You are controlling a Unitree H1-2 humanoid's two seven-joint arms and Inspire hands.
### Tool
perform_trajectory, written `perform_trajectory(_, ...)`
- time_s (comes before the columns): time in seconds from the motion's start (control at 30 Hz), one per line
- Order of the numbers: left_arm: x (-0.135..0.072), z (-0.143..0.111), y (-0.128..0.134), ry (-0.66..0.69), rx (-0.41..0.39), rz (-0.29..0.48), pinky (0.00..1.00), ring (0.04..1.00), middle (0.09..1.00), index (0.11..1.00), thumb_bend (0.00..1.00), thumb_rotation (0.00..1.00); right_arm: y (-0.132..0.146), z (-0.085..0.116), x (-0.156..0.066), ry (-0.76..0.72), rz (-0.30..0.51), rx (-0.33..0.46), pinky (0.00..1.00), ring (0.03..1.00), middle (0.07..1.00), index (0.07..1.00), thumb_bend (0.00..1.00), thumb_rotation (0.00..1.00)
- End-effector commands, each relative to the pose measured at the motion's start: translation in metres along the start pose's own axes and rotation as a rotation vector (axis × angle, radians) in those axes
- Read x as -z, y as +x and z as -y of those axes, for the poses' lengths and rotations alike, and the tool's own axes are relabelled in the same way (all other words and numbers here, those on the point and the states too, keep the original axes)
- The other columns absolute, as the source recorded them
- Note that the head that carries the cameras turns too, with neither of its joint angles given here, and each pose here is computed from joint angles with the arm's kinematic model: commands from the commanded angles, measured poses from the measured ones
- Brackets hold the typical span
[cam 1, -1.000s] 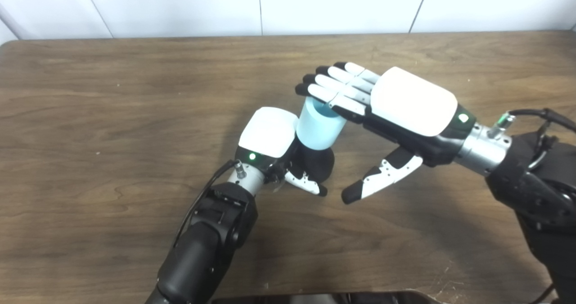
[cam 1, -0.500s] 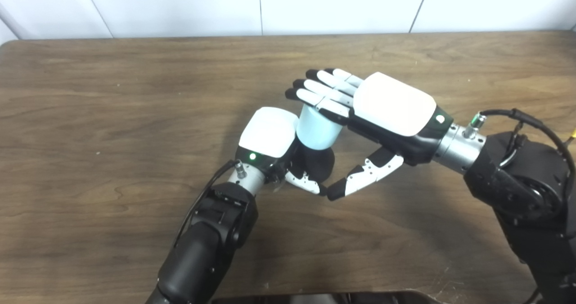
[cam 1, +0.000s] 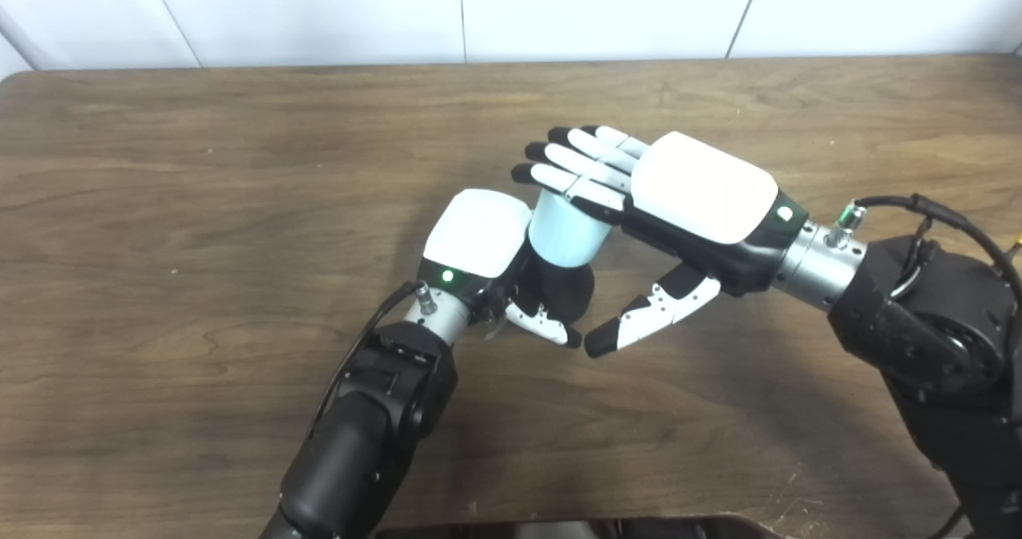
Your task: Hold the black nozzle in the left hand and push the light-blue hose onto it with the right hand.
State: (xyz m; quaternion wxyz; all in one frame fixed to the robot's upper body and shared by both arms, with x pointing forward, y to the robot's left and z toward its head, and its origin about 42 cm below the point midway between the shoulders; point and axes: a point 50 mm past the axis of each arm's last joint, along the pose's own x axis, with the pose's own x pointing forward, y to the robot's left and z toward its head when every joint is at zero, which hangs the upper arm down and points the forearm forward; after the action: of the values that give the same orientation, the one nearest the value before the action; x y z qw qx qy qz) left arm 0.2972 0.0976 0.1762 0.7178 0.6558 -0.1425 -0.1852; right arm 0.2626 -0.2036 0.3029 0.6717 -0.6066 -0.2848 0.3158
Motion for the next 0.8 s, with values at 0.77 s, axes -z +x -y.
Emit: perform_trajectory(0.77, 0.009, -0.015, 0.005, 0.028, -0.019, -0.09, 0.64, 0.597, 0.531, 0.455, 0.52, 0.0, 0.0, 0.0, -0.005, 0.017, 0.009, -0.039, 1.0, 1.0, 0.987, 0.969, 0.68, 0.99)
